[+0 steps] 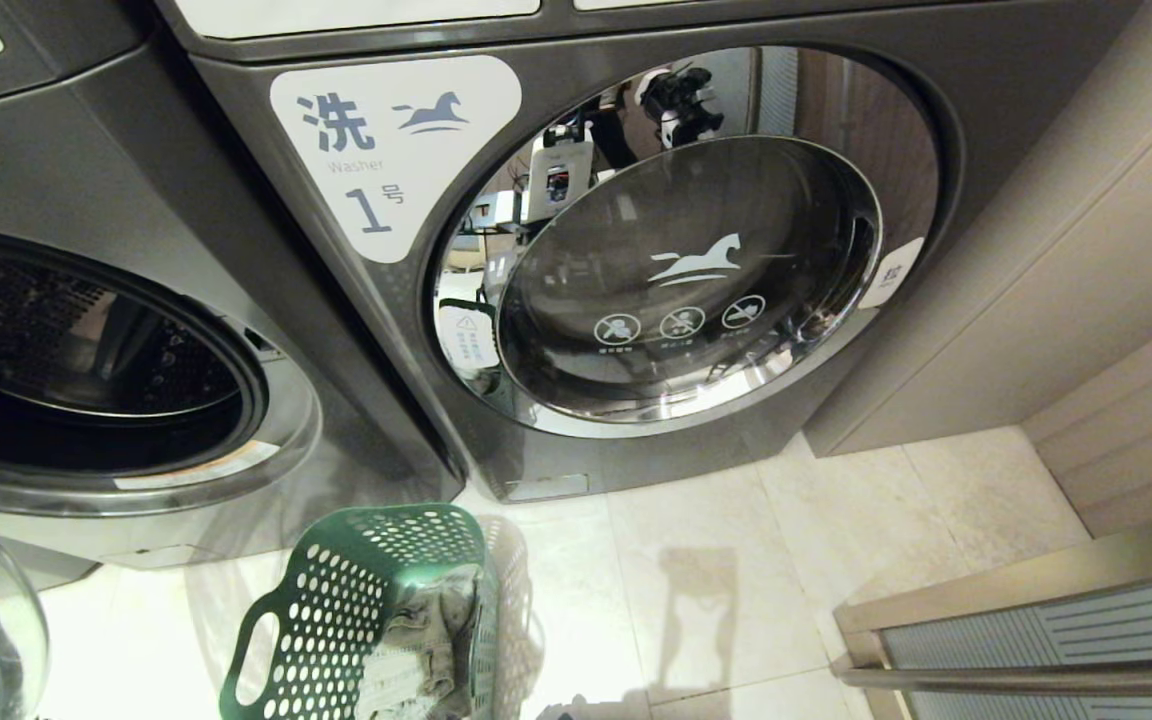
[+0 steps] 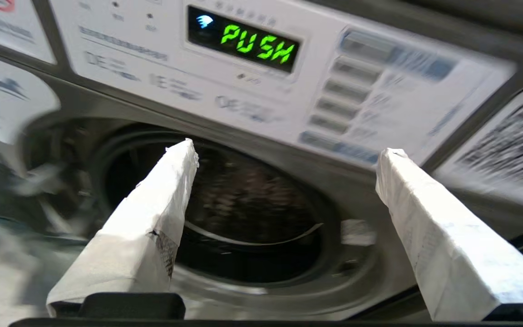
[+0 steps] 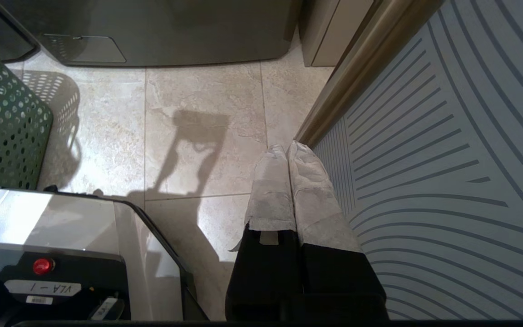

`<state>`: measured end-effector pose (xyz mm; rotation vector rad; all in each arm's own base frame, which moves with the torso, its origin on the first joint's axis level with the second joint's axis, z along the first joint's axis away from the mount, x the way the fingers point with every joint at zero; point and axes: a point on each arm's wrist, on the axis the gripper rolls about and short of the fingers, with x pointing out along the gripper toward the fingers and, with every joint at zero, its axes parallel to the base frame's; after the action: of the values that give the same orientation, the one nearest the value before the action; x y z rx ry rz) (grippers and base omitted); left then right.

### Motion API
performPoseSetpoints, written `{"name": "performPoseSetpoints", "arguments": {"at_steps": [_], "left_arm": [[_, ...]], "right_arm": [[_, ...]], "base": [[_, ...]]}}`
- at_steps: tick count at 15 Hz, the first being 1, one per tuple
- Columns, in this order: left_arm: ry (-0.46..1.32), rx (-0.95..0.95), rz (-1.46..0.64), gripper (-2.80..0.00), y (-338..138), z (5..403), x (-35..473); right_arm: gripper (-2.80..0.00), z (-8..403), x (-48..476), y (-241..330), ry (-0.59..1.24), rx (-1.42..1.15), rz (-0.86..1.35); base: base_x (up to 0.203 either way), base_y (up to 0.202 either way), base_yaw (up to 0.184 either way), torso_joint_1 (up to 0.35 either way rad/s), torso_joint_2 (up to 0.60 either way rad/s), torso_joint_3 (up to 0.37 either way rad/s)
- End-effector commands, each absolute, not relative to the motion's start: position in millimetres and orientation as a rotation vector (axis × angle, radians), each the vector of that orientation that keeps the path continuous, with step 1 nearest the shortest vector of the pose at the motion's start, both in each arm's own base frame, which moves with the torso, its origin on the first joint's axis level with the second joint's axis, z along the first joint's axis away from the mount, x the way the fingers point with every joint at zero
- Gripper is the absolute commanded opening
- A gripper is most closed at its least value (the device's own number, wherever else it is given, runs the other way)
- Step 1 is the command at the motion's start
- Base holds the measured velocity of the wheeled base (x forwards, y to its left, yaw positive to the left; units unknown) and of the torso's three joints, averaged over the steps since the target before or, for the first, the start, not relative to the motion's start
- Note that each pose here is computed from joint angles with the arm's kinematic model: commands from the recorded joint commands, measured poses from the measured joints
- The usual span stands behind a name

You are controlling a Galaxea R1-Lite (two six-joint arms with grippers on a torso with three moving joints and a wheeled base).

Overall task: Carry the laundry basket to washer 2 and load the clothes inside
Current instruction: Open the lid of the washing machine

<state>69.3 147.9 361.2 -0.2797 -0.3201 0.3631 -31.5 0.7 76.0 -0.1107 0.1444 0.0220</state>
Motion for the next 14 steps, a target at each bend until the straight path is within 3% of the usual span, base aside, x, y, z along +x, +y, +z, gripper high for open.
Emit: {"name": "performPoseSetpoints", "arguments": {"at_steps": [1,3,8,14], "left_arm": [[-0.277,-0.174,0.383,0.00,157,354,73],[-0.222,-0.027,0.405,0.00,162,345,75],[-0.136,0.085,0.302,0.00,171,330,81],[-0.133,0.156,0.731,0.00,187,325,84]], "right_arm": [[-2.80,76,-31,1,0.146,-0.113,0.022],[-2.80,76,-31,1,0.146,-0.113,0.022],[-2.80,76,-31,1,0.146,-0.111,0.022],[-2.80,76,-31,1,0.146,-0.113,0.022]], "base": [[0.000,0.000,0.000,0.000,0.00,0.000],[0.000,0.000,0.000,0.000,0.00,0.000],[0.000,0.000,0.000,0.000,0.00,0.000],[0.000,0.000,0.000,0.000,0.00,0.000]]}}
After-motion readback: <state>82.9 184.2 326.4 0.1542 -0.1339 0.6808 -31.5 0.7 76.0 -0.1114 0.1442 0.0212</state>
